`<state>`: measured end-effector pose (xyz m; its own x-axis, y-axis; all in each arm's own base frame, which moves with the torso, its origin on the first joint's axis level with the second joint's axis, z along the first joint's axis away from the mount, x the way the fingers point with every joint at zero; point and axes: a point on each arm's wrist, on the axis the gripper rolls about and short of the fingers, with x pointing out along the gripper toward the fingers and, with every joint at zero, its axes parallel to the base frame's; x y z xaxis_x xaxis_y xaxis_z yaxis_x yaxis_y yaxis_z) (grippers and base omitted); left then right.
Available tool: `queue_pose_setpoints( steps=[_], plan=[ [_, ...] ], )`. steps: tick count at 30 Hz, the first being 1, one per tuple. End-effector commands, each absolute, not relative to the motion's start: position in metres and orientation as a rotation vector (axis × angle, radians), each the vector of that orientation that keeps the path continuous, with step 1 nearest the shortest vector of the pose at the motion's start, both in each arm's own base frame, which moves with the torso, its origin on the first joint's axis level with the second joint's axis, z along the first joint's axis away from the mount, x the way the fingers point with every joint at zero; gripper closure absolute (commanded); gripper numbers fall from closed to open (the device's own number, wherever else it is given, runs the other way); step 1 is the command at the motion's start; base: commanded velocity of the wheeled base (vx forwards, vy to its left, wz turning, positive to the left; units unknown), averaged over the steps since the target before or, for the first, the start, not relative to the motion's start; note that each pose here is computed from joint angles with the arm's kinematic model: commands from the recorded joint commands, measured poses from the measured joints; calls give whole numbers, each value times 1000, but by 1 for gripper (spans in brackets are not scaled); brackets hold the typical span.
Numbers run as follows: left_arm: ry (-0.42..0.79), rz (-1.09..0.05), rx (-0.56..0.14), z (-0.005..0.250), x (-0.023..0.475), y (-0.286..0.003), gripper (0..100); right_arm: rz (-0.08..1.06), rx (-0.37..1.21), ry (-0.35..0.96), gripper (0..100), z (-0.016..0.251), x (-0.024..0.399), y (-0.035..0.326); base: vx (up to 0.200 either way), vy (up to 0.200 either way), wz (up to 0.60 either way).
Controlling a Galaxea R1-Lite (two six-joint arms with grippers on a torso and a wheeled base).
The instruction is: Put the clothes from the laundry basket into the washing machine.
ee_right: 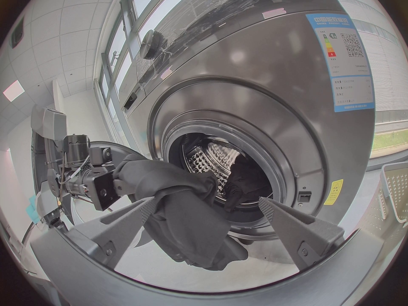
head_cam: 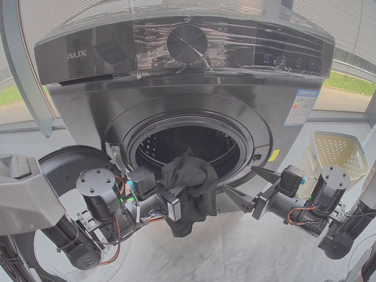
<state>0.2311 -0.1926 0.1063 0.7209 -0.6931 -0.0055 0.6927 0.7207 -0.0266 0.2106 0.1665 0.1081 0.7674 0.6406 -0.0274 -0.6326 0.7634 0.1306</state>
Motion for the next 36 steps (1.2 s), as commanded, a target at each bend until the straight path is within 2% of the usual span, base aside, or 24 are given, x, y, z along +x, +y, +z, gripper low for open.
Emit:
queue_pose_setpoints(
  steps=[1,6,13,20,24,30,36],
  plan=[
    [10,-756,-25,97,252,-206,100,699,115,77,0,107,210,168,0,0,0],
    [-44,-729,-51,96,283,-219,100,698,115,75,0,107,210,168,0,0,0],
    [-73,-673,-60,77,327,-226,100,698,117,71,0,108,210,168,0,0,0],
    [-86,-651,-72,60,355,-233,100,700,116,74,0,108,210,168,0,0,0],
    [-43,-647,-69,51,362,-236,100,699,115,77,0,107,210,168,0,0,0],
    [-12,-646,-106,59,377,-246,100,702,114,80,0,106,210,169,0,0,0],
    [-16,-575,-109,66,407,-251,100,701,110,91,0,103,211,169,0,0,0]
  ],
)
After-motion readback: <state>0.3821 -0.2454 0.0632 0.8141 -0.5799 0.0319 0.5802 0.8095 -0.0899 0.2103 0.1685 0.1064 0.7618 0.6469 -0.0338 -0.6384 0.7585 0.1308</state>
